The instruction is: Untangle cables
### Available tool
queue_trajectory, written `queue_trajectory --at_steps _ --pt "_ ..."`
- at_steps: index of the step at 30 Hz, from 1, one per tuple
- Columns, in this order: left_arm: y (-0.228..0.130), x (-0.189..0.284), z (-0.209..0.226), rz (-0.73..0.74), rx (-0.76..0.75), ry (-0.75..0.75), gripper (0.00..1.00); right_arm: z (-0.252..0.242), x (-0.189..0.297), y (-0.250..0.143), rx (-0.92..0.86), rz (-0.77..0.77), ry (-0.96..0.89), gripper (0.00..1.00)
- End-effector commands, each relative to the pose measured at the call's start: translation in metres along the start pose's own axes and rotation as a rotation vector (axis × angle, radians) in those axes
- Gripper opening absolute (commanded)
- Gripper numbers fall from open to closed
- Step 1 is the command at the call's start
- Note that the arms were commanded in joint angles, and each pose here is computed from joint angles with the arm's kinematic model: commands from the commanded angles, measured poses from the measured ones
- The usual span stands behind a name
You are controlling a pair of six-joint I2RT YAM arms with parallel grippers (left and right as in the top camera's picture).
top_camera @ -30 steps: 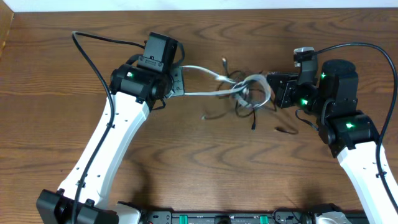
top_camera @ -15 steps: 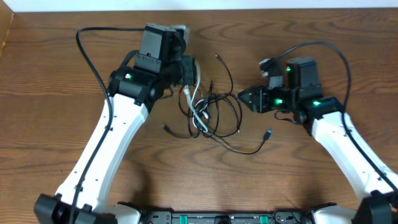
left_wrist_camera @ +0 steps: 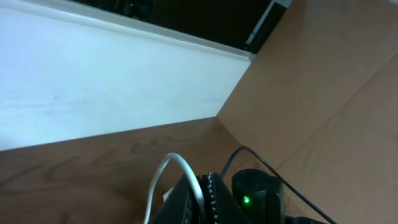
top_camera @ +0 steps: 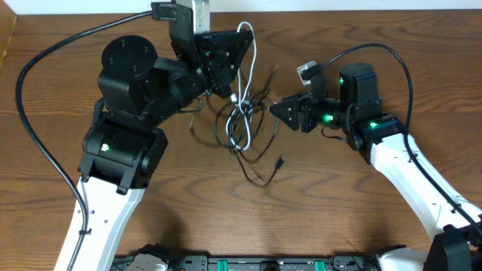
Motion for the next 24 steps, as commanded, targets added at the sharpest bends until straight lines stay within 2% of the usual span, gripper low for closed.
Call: queue_trajectory --at_steps 1,5,14,19,22,24 --pt "0.005 0.0 -0.002 -0.011 0.011 -0.016 0.07 0.015 -0.004 0.002 0.02 0.02 0.087 0.51" --pt "-0.001 -0.012 0.008 0.019 0.03 0.003 0.08 0.025 -0.012 -0.006 0.022 0.06 0.106 0.5" --pt "-0.008 -0.022 0.019 0.049 0.052 0.041 0.07 0.007 -0.001 -0.012 -0.07 0.095 0.047 0.48" --pt "-0.008 -0.022 0.019 0.051 0.054 0.042 0.07 0.009 -0.001 -0.014 -0.024 0.112 0.12 0.46" --pt "-0.009 -0.022 0.019 0.052 0.054 0.042 0.08 0.01 -0.015 -0.019 -0.001 0.135 0.138 0.38" --pt "-0.009 -0.022 0.019 0.052 0.054 0.042 0.07 0.01 -0.034 -0.028 0.005 0.171 0.134 0.29"
Point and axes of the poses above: each gripper's point midway between its finger pads, its own x axis back along the fingers, its own z axis along the line the jaws close on, y = z × x, the point moved 9 cm from there along x, back along the fingers, and after that the axes turned 2 degrees about -x, right-handed, at the moved point
